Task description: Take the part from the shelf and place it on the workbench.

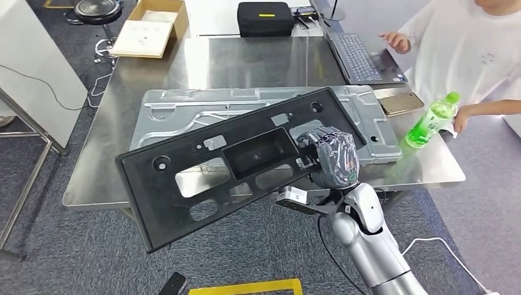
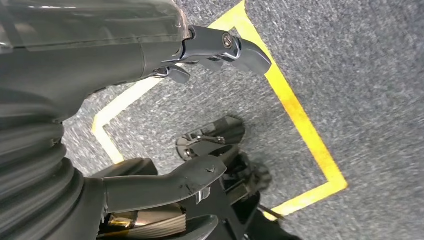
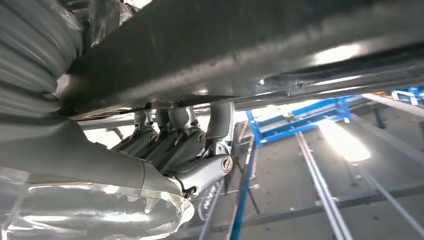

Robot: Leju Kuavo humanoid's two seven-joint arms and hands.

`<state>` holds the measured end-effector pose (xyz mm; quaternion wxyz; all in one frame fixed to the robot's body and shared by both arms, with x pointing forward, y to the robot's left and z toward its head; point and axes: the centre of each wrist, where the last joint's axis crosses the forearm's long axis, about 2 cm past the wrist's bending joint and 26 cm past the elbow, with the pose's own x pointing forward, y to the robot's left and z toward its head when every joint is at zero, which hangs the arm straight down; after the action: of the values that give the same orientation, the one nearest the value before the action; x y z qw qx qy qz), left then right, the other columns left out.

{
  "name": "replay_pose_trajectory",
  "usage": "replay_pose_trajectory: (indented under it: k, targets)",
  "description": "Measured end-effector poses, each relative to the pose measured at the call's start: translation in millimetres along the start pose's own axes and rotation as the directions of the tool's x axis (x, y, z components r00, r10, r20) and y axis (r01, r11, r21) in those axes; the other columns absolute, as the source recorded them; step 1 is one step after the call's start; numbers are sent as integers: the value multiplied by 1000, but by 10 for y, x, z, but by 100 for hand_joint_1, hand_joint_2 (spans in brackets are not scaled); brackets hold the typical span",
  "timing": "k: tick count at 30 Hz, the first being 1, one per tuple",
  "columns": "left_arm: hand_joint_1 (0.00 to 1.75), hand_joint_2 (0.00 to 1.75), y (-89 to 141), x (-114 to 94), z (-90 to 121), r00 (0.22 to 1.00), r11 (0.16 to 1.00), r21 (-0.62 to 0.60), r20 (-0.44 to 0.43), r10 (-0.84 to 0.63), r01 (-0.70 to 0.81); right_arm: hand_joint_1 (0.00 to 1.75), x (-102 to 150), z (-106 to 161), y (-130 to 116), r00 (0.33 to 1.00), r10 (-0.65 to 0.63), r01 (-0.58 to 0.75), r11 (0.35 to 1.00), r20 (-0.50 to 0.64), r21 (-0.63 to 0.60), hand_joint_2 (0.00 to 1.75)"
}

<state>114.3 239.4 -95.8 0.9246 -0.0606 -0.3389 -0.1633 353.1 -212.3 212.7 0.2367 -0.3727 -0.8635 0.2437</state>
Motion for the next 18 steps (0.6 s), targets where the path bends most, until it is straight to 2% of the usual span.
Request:
replay_pose_trajectory:
  k: [9,18]
  targets:
    - [0,175,6,9,-4,1000,1000,-1,0,-5,5,175,-24,-9,-13,1000,6,-6,1000,-15,-7,175]
    - [0,175,8,-6,3,1000,1000,0,2,-10,10,175,-177,17,-44,988,-71,68,997,-134,-22,175]
